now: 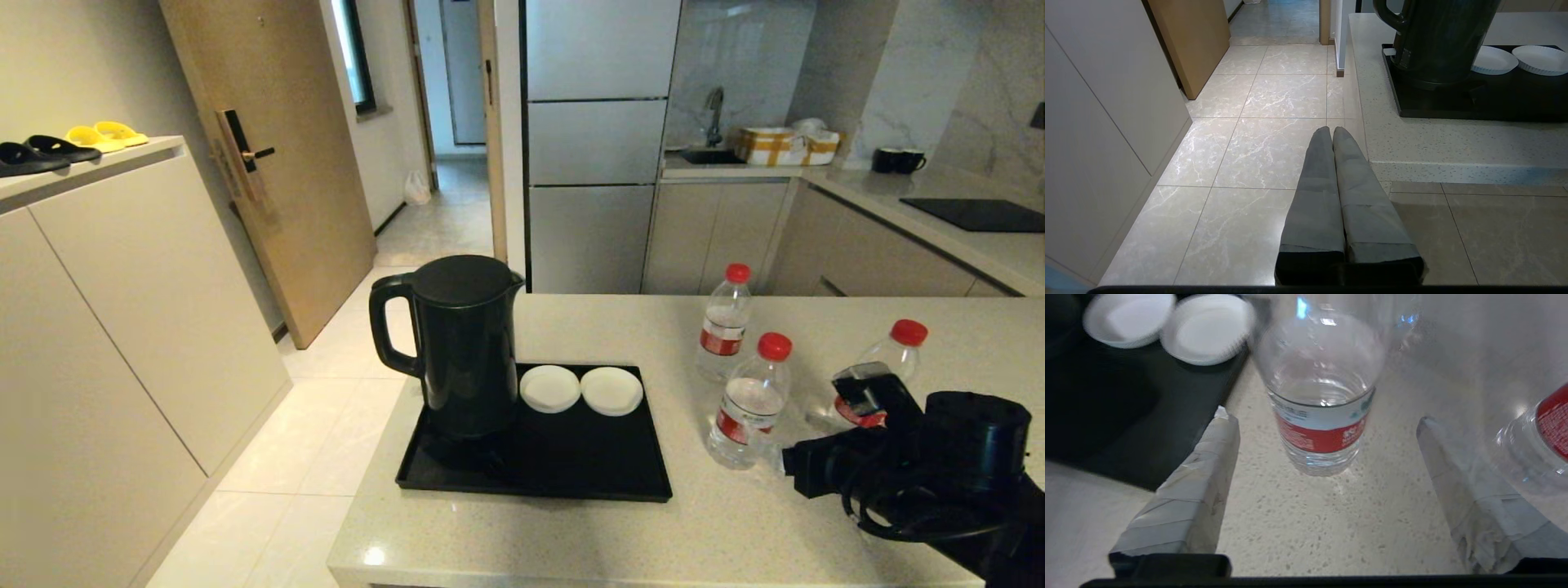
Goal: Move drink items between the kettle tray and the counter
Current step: Return the bottled water to its original position
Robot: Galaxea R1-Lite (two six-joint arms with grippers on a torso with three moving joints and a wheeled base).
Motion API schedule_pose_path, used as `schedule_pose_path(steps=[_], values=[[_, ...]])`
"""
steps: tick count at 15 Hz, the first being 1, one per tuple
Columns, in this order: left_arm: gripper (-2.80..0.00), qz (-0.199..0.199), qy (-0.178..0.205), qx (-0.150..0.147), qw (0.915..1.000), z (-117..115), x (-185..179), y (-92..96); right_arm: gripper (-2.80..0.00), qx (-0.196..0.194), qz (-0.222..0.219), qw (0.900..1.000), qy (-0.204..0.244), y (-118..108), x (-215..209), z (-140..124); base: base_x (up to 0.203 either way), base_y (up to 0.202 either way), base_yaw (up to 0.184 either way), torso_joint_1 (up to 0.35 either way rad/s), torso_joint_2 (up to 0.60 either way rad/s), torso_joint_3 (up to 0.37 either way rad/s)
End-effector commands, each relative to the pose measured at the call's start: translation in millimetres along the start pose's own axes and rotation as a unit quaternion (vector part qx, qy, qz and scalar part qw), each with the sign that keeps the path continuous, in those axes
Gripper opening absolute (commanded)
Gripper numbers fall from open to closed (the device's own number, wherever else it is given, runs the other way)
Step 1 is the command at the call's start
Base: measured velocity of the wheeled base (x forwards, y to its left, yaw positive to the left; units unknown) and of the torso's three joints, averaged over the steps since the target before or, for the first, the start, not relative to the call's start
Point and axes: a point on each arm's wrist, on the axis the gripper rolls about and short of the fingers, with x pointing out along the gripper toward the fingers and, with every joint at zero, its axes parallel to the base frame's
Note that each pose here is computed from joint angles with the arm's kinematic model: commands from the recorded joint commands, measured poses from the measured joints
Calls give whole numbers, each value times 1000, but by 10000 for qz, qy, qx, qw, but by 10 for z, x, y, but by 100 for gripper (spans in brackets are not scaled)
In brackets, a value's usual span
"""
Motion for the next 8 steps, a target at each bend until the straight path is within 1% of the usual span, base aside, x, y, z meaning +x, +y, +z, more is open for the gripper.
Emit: schedule_pose_path(steps=[1, 5, 7, 8], values=[[-280, 2, 3, 2, 10000, 1, 1, 0, 0, 12, 19, 9999, 109, -1, 92, -55, 0, 0, 0, 0, 0, 0], [-280, 2, 11, 2, 10000, -1, 1, 0, 0, 27, 85, 9999, 87, 3, 272, -55, 0, 0, 0, 0, 0, 0], [-280, 2, 11, 2, 10000, -1, 1, 0, 0, 79, 213, 9997, 90, 3, 364, -66, 0, 0, 0, 0, 0, 0], [-280, 2, 11, 2, 10000, -1, 1, 0, -280, 82, 236, 9996, 89, 2, 395, -71, 0, 0, 0, 0, 0, 0]])
